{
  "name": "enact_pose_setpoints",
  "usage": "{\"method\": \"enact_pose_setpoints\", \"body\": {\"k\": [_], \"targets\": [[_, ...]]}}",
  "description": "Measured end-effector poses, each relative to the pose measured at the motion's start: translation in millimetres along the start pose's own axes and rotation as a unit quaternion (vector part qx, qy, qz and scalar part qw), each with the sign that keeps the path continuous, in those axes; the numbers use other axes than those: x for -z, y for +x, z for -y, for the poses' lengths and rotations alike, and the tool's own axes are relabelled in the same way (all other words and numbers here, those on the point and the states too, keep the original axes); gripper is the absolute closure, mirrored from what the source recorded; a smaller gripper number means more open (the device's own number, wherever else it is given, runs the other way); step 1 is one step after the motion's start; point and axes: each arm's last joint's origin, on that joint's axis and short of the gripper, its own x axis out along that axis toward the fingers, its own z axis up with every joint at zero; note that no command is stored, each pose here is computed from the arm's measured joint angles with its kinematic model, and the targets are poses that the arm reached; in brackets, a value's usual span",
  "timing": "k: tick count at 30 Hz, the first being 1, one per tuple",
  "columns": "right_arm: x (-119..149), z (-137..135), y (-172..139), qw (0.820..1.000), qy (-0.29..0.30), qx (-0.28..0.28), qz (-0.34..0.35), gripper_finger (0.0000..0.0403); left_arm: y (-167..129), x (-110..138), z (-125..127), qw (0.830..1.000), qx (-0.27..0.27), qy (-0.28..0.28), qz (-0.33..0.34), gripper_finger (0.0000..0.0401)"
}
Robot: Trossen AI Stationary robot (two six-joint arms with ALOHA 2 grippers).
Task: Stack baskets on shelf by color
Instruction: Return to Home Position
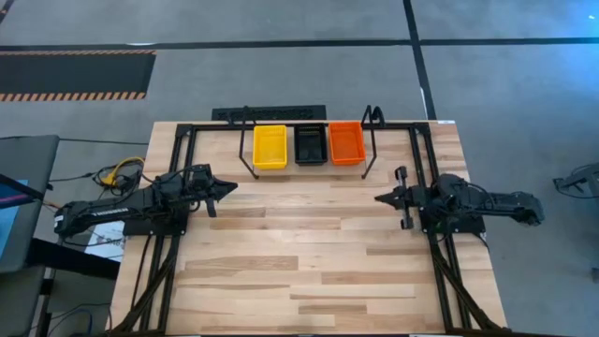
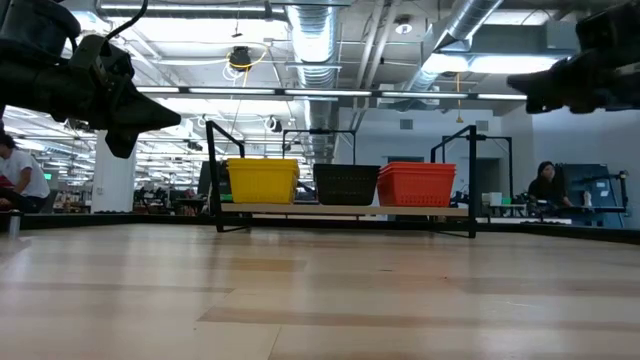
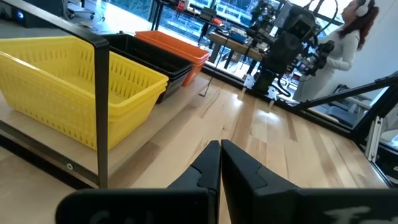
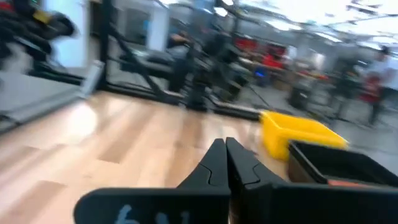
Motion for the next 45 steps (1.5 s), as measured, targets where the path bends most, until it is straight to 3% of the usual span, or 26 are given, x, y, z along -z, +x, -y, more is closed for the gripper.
{"method": "enact_pose_setpoints", "body": {"k": [5,13,24,45], "targets": [[3.5,3.7,-0.3,0.997,-0.023,0.069,-0.029,0.0403,0.0,-0.1,0.1,1.000,0.000,0.000,0.001,0.0401],[3.6,0.6,0.0,0.998,-0.016,0.052,-0.028,0.0398,0.0,0.0,0.0,1.000,0.000,0.000,0.000,0.0401],[3.4,-3.7,0.4,0.994,0.099,0.033,-0.022,0.0361,0.0,0.0,0.0,1.000,0.000,0.000,0.000,0.0401],[3.8,-4.0,0.5,0.994,0.103,0.032,-0.022,0.0360,0.0,0.0,0.0,1.000,0.000,0.000,0.000,0.0401]]}}
